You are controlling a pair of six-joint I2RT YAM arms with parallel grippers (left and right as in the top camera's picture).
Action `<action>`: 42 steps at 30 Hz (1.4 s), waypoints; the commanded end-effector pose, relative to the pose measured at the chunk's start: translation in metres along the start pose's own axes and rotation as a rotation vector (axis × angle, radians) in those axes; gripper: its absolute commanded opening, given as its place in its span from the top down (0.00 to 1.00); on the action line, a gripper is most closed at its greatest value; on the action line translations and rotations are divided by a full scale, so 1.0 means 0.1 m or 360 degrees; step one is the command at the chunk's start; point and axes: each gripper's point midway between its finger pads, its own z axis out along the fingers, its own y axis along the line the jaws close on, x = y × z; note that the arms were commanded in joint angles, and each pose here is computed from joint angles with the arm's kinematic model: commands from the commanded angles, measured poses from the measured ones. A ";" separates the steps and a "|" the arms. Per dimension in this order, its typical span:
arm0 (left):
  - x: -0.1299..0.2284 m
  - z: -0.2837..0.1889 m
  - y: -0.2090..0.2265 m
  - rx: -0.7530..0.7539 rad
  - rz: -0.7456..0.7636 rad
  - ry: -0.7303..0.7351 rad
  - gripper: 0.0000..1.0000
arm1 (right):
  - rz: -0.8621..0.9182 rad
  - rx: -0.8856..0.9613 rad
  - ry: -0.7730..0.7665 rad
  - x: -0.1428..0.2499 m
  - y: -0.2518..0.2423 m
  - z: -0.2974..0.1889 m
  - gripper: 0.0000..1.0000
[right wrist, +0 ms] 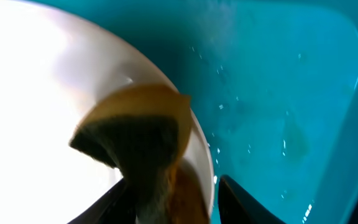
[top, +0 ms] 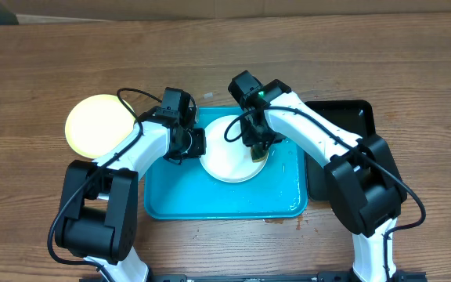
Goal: Clean dirty plates on tray and stack at the side
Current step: 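Scrub the white plate held by the left gripper with the sponge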
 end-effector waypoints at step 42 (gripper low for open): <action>0.04 0.06 0.05 -0.0038 -0.0011 0.0031 0.81 | -0.0050 -0.0568 0.0156 0.31 0.59 0.35 0.96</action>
